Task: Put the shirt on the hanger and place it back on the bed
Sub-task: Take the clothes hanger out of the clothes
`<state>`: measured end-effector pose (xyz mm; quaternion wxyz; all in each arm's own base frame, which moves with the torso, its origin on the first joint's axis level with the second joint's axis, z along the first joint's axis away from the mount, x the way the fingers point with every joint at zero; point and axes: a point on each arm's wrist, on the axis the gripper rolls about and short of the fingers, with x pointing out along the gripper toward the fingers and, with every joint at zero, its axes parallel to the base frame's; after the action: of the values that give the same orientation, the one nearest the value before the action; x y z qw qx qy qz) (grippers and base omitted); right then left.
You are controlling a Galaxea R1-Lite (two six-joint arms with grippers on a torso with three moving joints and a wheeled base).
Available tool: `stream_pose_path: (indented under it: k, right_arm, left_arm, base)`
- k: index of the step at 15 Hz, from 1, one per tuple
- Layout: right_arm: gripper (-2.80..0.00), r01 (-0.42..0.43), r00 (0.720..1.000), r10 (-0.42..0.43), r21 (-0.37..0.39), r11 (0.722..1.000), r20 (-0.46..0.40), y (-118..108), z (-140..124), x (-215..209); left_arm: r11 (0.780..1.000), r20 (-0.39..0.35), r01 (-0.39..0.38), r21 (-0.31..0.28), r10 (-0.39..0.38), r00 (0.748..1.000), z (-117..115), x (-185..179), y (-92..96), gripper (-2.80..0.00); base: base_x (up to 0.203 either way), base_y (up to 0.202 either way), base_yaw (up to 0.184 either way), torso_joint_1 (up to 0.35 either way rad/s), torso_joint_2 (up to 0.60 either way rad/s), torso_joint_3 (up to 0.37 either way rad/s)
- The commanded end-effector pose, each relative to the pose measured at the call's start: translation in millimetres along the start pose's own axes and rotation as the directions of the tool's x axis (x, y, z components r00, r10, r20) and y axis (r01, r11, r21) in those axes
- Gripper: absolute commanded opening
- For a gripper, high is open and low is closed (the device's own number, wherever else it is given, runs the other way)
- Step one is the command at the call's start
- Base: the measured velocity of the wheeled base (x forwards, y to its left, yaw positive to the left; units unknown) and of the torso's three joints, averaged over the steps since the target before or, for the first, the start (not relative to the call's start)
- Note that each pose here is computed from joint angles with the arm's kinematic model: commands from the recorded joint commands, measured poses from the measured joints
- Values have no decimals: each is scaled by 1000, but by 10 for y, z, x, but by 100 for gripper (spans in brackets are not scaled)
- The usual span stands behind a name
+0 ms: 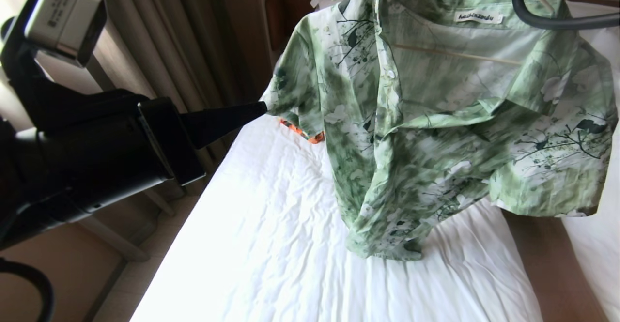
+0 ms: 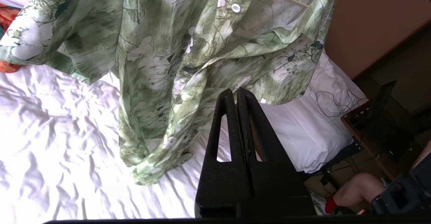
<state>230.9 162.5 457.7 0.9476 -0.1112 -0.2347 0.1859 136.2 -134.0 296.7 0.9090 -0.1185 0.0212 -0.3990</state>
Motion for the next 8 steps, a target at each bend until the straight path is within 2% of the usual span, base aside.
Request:
stream_pose_path:
  k: [1,3,5,8]
  right_arm:
    - [-280,-4,1000,4,1,1000,4,9,17,-10]
    - [-280,-16,1000,15,9,1000,9,39,40,-24]
    - [-280,-55,998,54,50,997,14,140,85,-55]
    - [-280,-106,994,108,68,992,-27,230,100,-109]
  left_arm:
    - [1000,2,2,-2,-2,1000,-1,-1,-3,-280]
    - [1000,6,3,-3,-3,1000,6,-6,-5,-280]
    - [1000,10,4,-3,-4,1000,9,-12,-6,-280]
    - [1000,12,3,-2,-3,1000,15,-15,-2,-280]
  base:
    - [0,0,0,0,0,0]
    - [0,0,0,0,0,0]
    - [0,0,0,0,0,0]
    - [0,0,0,0,0,0]
